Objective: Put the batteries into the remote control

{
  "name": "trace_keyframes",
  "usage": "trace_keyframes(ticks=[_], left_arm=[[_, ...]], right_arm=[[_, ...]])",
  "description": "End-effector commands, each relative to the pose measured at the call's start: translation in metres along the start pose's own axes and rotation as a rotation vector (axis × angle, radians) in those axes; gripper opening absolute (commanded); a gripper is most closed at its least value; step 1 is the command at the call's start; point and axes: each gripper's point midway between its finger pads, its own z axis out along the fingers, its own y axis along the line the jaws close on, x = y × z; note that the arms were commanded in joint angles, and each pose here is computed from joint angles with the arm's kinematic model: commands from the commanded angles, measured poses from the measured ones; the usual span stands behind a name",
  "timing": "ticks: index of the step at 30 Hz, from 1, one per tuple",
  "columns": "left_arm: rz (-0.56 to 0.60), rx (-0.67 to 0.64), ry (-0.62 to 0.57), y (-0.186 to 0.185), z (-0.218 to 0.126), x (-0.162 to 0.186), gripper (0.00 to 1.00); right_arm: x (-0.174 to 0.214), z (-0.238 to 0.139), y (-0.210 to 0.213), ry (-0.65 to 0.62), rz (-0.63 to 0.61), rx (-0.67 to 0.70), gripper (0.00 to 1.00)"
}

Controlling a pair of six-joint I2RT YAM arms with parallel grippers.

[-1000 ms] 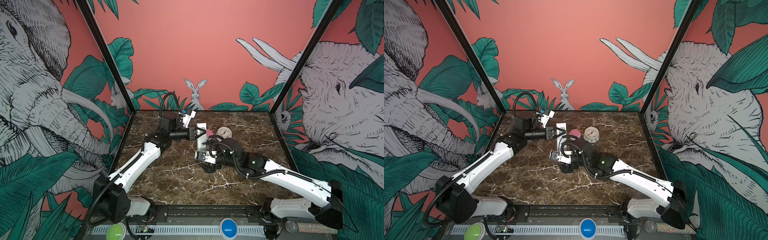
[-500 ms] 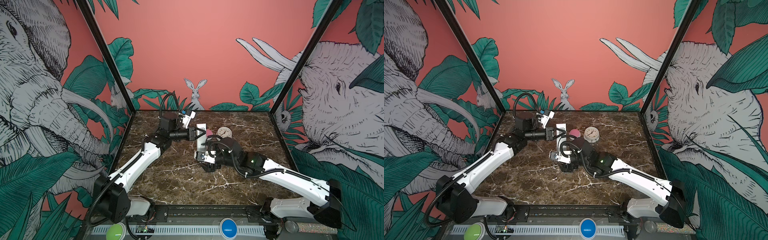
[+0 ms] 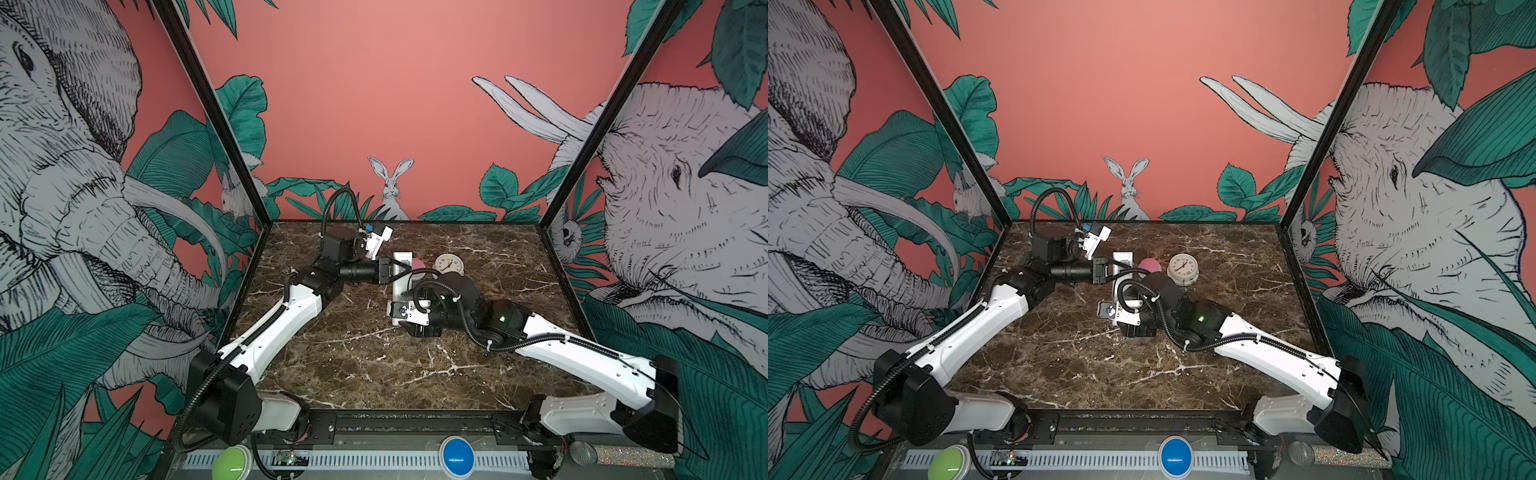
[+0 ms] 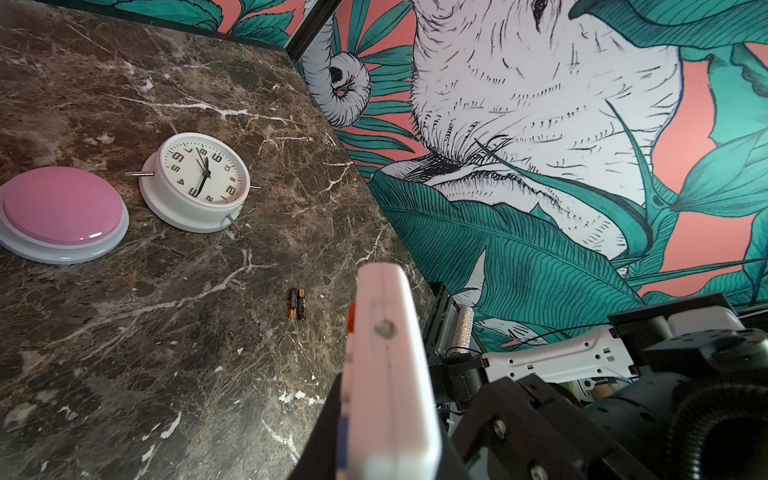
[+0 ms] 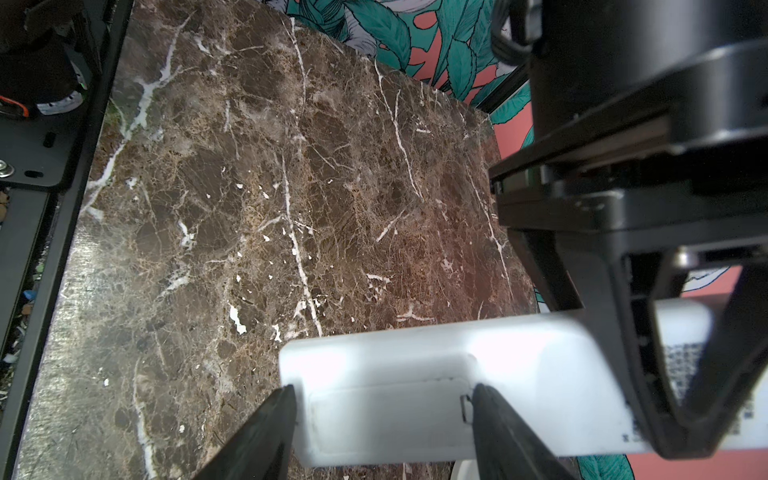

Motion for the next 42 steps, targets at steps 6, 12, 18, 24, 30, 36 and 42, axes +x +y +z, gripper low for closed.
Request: trace_keyframes(ticks=[6,12,18,24,30,36,42], left_arm=[[0.1,0.072,-0.066,-0.031,-0.01,-0.023,0.0],[0.099,0.053,-0.074,-0.026,-0.012,-0.023,0.0],[0.104,0.036,-0.078,-0.023,-0.014,-0.023,0.0],[0.105,0.011,-0.074,-0.019,-0.015,-0.021,0.0],[0.105,-0.002,-0.067,-0.016,-0.014,-0.019,0.0],[0.105,-0.007,-0.065,-0.015,-0.014,-0.018,0.0],[0.103,-0.012,-0.06,-0.013,-0.014,-0.016,0.0]], right_arm=[[0.019,0.008,0.047,0.088,-0.019,-0.203,0.57],[0.02,0.007,0.05,0.103,-0.023,-0.221,0.53],[0.023,0.006,0.052,0.137,-0.053,-0.229,0.49],[0.017,0.002,0.054,0.123,-0.053,-0.233,0.46],[0.014,0.0,0.054,0.112,-0.05,-0.227,0.44],[0.012,-0.002,0.052,0.103,-0.053,-0.218,0.43],[0.01,-0.004,0.052,0.099,-0.053,-0.215,0.41]])
